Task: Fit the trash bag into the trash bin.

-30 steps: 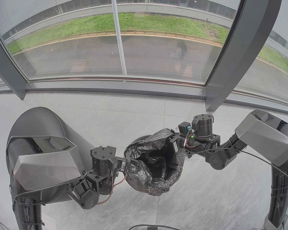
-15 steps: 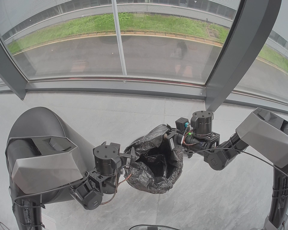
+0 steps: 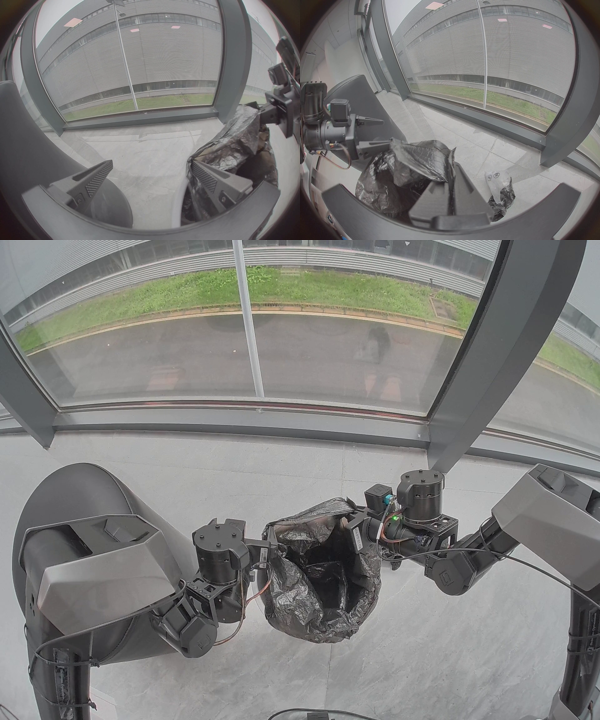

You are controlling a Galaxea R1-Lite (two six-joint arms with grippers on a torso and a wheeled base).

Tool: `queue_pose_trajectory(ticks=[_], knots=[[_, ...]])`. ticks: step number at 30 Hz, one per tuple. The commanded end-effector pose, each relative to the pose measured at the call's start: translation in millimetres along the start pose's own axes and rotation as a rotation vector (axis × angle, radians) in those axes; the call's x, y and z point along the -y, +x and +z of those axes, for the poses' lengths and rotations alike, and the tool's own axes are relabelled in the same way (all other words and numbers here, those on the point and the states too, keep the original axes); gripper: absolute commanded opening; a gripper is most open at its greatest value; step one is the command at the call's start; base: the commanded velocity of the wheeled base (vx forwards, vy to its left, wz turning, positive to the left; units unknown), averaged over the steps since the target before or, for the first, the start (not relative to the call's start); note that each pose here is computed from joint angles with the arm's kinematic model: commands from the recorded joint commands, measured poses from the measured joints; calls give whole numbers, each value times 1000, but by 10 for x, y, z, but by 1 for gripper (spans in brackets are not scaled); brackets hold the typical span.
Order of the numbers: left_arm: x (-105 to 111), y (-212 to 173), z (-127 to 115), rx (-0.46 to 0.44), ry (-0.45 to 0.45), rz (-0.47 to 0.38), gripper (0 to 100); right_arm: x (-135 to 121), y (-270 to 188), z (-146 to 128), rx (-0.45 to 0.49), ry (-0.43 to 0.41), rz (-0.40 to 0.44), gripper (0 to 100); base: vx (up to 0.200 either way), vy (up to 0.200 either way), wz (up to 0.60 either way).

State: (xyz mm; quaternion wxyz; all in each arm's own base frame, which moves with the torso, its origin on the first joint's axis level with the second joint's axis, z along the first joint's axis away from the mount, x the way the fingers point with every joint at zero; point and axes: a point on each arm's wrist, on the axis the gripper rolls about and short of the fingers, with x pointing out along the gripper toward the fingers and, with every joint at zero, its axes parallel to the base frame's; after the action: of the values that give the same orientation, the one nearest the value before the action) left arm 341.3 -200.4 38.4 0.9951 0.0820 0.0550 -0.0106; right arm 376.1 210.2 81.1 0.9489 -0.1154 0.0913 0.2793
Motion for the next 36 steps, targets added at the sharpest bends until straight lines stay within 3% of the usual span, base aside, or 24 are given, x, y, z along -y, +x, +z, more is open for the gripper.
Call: queue_pose_trajectory(ticks=[1, 36], knots=[[-49, 95, -41, -5, -1, 25, 100, 7, 22, -34, -6, 1, -2, 0, 0, 0, 0], [-172, 123, -133, -29, 9, 53, 100, 140, 180, -249, -37, 18, -32, 0, 0, 0, 0]])
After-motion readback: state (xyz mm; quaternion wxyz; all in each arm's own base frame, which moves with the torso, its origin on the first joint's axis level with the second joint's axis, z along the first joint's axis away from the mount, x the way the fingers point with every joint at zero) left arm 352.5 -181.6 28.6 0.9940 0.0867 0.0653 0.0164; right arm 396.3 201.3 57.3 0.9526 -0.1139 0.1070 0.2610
